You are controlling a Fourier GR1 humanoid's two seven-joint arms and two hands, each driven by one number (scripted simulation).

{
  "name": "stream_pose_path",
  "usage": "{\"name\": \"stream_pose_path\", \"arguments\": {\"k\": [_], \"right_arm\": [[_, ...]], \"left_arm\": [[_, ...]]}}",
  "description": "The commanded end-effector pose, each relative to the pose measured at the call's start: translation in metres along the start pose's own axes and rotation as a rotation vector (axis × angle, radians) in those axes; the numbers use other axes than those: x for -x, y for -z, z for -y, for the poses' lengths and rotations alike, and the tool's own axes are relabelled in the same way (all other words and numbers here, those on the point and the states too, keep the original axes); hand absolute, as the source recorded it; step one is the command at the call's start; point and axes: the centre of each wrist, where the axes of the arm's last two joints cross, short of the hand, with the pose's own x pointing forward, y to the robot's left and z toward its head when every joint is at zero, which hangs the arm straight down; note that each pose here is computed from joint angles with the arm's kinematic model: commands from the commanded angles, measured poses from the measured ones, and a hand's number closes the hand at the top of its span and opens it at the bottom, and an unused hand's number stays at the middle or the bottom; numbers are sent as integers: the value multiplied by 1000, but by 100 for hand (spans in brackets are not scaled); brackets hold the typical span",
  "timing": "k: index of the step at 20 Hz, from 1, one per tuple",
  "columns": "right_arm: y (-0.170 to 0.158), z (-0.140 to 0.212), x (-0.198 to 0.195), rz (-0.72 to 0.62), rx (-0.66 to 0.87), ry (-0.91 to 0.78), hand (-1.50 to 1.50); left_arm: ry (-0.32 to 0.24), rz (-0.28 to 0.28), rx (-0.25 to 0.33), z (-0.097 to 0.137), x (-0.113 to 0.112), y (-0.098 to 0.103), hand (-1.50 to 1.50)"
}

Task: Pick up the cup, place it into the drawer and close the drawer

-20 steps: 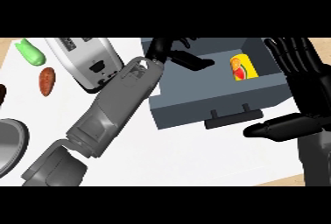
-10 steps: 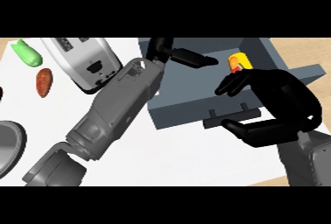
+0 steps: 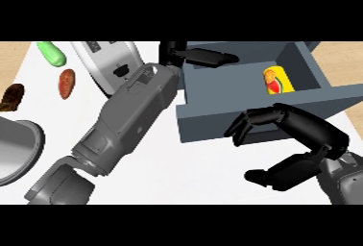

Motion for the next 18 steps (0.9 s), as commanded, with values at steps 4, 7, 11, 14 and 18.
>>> {"name": "stream_pose_path", "arguments": {"k": [4,7,11,14,18], "right_arm": [[-5,-18,33,-204,34,-252,-150],[6,-39,59,-294,41,-267,-150],[20,-48,107,-374,-10,-280,-150],[37,-45,134,-430,-68,-314,-150],[37,-36,168,-486,-13,-322,150]], "left_arm": [[-65,9,-30,-3,1,0,-150],[-104,25,-41,-17,16,-10,-150],[-121,33,-40,-20,17,-14,-150],[-141,35,-37,-28,22,-19,-150],[-158,22,-47,-51,31,-31,-150]]}}
